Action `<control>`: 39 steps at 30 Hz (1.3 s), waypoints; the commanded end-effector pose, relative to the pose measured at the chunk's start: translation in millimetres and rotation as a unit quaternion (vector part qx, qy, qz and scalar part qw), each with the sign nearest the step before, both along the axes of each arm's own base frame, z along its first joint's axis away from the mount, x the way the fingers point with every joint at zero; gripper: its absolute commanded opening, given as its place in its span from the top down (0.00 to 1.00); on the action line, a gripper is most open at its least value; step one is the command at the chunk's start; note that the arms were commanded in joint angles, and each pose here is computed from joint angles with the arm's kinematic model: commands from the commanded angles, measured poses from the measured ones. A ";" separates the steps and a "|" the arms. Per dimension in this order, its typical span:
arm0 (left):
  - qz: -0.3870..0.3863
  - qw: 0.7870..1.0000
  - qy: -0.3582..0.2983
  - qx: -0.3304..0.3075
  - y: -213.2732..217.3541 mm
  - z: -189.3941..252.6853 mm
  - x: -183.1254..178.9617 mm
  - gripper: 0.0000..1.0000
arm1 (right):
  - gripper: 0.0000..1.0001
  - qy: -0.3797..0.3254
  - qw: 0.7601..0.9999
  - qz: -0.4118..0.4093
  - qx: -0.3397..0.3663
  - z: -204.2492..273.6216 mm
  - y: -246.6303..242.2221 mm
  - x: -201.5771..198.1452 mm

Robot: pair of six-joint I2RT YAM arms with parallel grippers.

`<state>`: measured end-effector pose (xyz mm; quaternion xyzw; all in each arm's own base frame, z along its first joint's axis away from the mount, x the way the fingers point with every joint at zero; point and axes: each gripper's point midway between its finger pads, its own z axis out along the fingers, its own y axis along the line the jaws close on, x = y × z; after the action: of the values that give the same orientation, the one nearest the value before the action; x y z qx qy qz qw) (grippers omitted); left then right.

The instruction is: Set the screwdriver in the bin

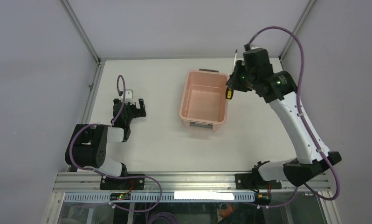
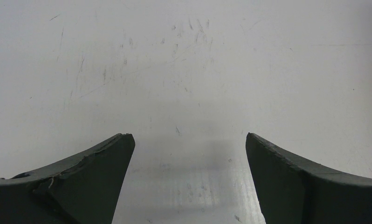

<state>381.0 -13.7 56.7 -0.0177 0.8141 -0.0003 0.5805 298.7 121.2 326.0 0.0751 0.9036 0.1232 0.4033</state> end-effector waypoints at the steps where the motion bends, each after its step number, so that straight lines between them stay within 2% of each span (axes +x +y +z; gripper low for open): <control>1: -0.001 0.999 -0.041 -0.005 0.9 23.0 12.8 0.01 | 1.00 -0.032 0.999 0.026 0.016 -0.7 64.1 31.9; 3: 0.000 0.999 -0.041 -0.005 1.3 22.6 12.7 0.01 | 1.00 -0.006 0.999 0.038 -0.002 -26.2 81.9 39.6; 8: 0.000 0.999 -0.041 -0.005 1.4 23.1 12.7 0.01 | 1.00 0.091 0.993 0.049 -0.051 -123.5 109.0 51.8; 13: 0.000 0.999 -0.040 -0.005 1.4 22.4 12.5 0.01 | 1.00 0.197 0.972 0.057 -0.115 -218.4 119.4 43.4; 19: -0.001 0.999 -0.040 -0.005 1.0 22.5 12.6 0.01 | 0.98 0.232 0.961 0.035 -0.148 -269.2 112.5 40.2; 20: -0.001 0.999 -0.041 -0.005 1.2 22.8 12.6 0.01 | 0.96 0.235 0.960 0.034 -0.152 -272.9 111.5 39.5; 21: 0.000 0.999 -0.041 -0.005 1.4 22.6 12.6 0.01 | 0.90 0.238 0.958 0.032 -0.154 -276.5 110.7 38.8; 25: 0.000 0.999 -0.041 -0.005 1.4 22.7 12.7 0.01 | 0.59 0.238 0.959 0.030 -0.153 -274.4 109.6 37.7; 27: -0.001 0.999 -0.041 -0.005 1.3 22.8 12.8 0.01 | 0.48 0.226 0.962 0.030 -0.149 -262.4 109.9 38.4; 36: 0.000 0.999 -0.041 -0.005 1.4 22.7 12.5 0.01 | 0.30 0.115 0.986 0.064 -0.103 -147.8 109.1 42.2; 38: -0.001 0.999 -0.041 -0.005 1.3 23.1 12.9 0.01 | 0.15 0.081 0.989 0.085 -0.087 -116.8 108.2 39.7; 39: -0.001 0.999 -0.040 -0.005 1.2 22.5 12.5 0.01 | 0.02 0.058 0.991 0.090 -0.080 -100.4 105.7 39.6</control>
<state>381.0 -13.7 56.7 -0.0176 0.8141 -0.0001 0.5805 333.2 228.4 132.0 -0.0080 0.9706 0.0217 0.2398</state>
